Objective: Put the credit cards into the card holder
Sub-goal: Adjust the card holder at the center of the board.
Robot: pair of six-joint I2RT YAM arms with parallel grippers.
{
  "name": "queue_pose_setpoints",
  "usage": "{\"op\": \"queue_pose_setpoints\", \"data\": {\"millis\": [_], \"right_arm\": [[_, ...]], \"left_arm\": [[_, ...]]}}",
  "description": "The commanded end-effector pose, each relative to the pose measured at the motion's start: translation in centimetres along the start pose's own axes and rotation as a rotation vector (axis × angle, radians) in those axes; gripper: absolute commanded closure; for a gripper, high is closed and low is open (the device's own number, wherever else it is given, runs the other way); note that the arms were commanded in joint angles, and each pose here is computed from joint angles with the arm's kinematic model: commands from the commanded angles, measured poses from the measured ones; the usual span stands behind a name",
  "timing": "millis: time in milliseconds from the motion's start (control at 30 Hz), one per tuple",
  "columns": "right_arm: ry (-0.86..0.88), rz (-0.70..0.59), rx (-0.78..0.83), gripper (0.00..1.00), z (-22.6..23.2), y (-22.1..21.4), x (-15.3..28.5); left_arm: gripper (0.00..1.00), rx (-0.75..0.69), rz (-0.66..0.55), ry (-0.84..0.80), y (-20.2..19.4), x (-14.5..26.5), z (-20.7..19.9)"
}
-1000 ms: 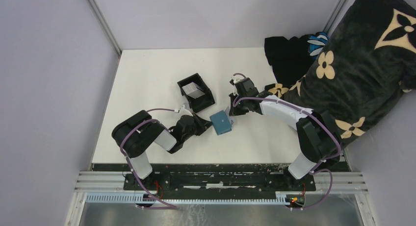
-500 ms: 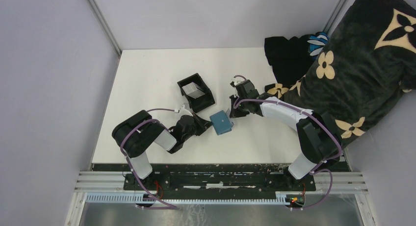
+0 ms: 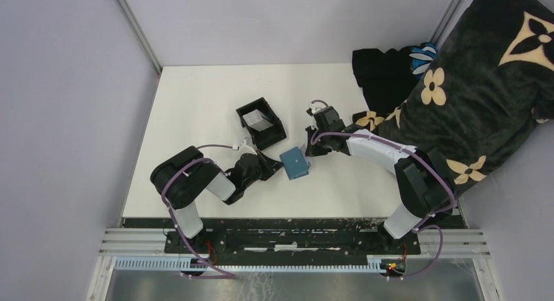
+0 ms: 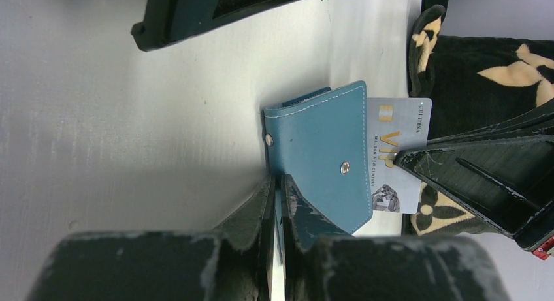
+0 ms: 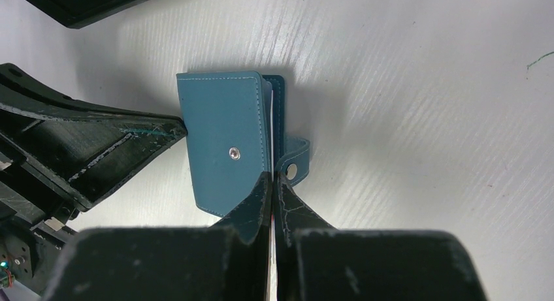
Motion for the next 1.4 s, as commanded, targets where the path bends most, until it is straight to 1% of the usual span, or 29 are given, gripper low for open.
{"op": "queue_pose_setpoints", "data": {"millis": [0,467,933,1367], "right_arm": [[0.019,-0.034,-0.001,0.99,0.1,0.4,-0.1],[0.021,-0.028,-0.005,0.99,0.0,0.1,-0.3],[0.078,-0.034,-0.044,0.99,0.5,0.0,-0.2],[0.114,-0.075,-0.072,0.99,1.1,0.3,0.9]], "left_arm": [[0.88,-0.057,0.042,0.053,-0.7,0.0,1.3],[0.89,-0.059,0.043,0.059,-0.7,0.0,1.4],[0.89,-0.053,0.050,0.061,-1.0,0.1,1.7],[0.90,-0.048,0.051,0.072,-1.2,0.3,2.2]]}}
Point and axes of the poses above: each gripper's point midway between its finger pads, its own x axis back along the fingers, its own z axis along the line the jaws close on, y = z × x, the point moved 10 cm from there along x, back along the fingers, and after that the axes turned 8 degrees about -x, right-handed, at the moved point
